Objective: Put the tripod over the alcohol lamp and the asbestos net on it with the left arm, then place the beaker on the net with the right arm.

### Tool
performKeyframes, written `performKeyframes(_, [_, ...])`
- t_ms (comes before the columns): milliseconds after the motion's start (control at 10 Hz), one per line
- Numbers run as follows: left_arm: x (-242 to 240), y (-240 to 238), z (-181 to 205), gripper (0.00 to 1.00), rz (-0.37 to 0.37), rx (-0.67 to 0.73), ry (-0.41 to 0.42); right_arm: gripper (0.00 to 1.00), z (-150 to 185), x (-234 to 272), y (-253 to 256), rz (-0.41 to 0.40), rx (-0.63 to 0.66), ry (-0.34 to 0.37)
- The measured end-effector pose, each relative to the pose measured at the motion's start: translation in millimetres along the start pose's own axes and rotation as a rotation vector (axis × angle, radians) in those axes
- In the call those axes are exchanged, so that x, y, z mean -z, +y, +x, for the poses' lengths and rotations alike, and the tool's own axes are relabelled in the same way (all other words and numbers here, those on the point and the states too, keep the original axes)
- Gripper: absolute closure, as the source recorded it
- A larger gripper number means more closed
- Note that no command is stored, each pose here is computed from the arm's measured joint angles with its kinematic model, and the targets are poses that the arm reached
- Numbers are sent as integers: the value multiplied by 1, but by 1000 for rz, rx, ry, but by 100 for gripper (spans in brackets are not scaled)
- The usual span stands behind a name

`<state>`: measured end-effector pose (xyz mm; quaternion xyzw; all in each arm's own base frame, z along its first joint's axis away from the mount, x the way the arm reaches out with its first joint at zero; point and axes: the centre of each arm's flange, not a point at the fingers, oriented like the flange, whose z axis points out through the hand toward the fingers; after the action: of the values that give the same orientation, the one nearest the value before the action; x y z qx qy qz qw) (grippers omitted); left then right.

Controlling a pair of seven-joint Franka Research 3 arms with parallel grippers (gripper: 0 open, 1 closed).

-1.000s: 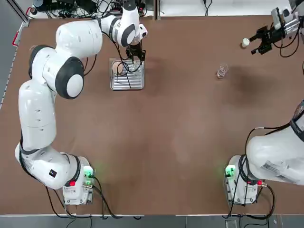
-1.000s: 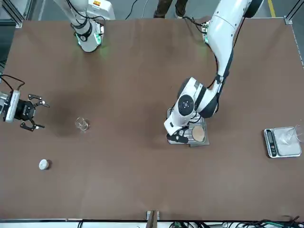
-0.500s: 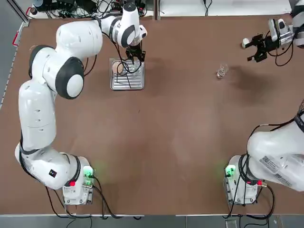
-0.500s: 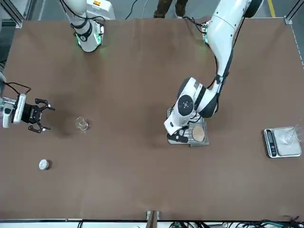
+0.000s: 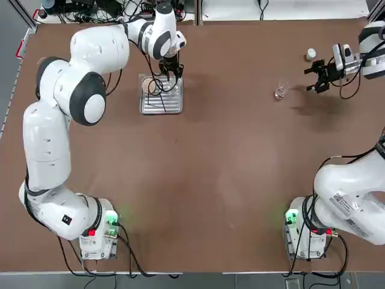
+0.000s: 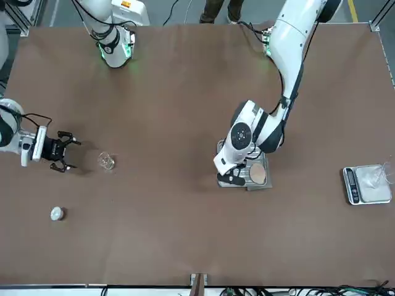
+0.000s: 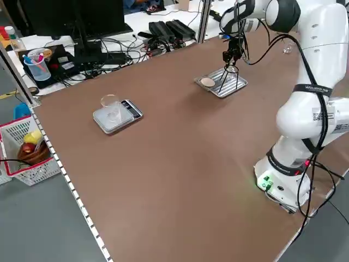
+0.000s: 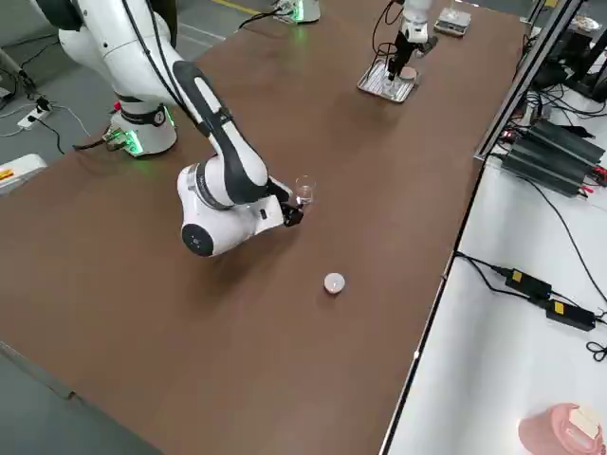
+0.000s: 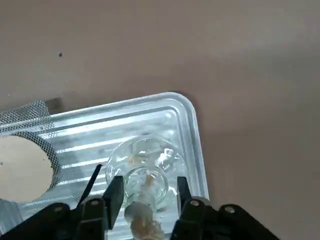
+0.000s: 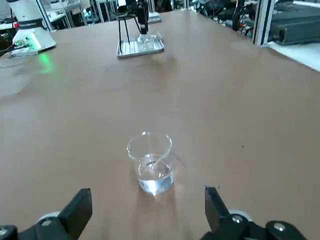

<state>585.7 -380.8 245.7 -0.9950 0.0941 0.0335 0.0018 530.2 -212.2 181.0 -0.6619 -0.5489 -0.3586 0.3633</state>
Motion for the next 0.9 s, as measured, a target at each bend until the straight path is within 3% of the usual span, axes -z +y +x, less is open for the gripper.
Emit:
performKeyframes(500, [0, -1, -1, 56, 4, 0, -7, 0, -27, -29, -12, -33, 22, 37])
performKeyframes(900, [4, -3, 1, 71, 2, 4, -1, 0, -33, -37, -9, -74, 2, 66])
